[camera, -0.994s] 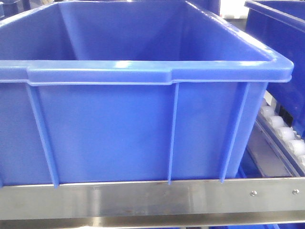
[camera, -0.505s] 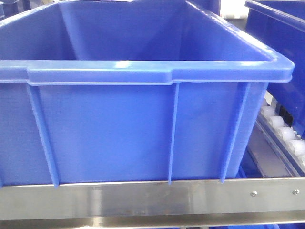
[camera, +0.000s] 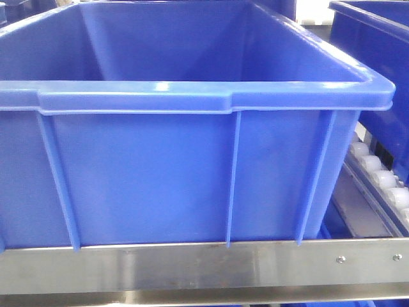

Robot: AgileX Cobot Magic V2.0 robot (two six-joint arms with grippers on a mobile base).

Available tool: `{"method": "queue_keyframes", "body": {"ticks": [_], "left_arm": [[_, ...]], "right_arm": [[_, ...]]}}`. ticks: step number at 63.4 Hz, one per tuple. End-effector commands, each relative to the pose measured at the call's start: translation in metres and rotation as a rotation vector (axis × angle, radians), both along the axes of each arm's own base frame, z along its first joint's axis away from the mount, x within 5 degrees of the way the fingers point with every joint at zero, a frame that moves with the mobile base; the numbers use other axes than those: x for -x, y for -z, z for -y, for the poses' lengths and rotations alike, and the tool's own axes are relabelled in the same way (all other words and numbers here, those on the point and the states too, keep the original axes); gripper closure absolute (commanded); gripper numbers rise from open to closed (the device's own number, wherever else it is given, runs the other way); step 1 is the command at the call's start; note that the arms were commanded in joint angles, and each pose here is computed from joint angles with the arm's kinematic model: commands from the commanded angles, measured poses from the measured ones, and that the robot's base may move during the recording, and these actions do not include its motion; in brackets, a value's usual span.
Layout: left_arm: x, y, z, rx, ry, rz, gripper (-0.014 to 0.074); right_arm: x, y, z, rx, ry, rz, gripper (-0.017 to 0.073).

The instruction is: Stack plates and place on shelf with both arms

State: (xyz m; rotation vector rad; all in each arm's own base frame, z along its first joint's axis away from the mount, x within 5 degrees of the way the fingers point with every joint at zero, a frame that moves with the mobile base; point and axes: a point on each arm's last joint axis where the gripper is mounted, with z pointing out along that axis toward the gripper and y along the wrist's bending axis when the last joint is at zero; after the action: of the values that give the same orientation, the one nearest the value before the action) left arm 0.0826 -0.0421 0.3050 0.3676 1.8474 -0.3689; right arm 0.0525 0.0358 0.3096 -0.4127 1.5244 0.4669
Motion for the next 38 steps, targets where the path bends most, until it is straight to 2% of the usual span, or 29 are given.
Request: {"method": "queue_keyframes", "body": {"ticks": [1,2,7,13,24,31,38], "left_arm": [[0.002,-0.018,0.000,0.001,0.030,0.138,0.0510],[0.003,-0.018,-0.001,-0.015,0.028,0.149,0.0510],[0.005,-0.020,-0.009,0.016,-0.048,0.157,0.0510],[0.009,-0.019,-0.019,0.027,-0.154,0.185,0.0510],[0.019,0.004,-0.033,0.082,-0.327,0.275,0.0510],[0.021,0.022,-0.037,0.089,-0.379,0.326,0.0510],[0.019,0.040,-0.037,0.077,-0.389,0.287,0.0510]], "right_arm": [[0.000,-0.016,0.003,-0.059,0.028,0.084,0.0503],[0.000,-0.016,0.003,-0.059,0.028,0.084,0.0503],[0.000,-0.016,0.003,-0.059,0.028,0.084,0.0503],[0.000,-0.016,0.003,-0.059,0.028,0.084,0.0503],[0.000,-0.016,0.003,-0.059,0.028,0.084,0.0503],[0.000,-0.016,0.003,-0.059,0.028,0.084,0.0503],[0.000,-0.016,0.003,-0.059,0.028,0.084,0.0503]]}}
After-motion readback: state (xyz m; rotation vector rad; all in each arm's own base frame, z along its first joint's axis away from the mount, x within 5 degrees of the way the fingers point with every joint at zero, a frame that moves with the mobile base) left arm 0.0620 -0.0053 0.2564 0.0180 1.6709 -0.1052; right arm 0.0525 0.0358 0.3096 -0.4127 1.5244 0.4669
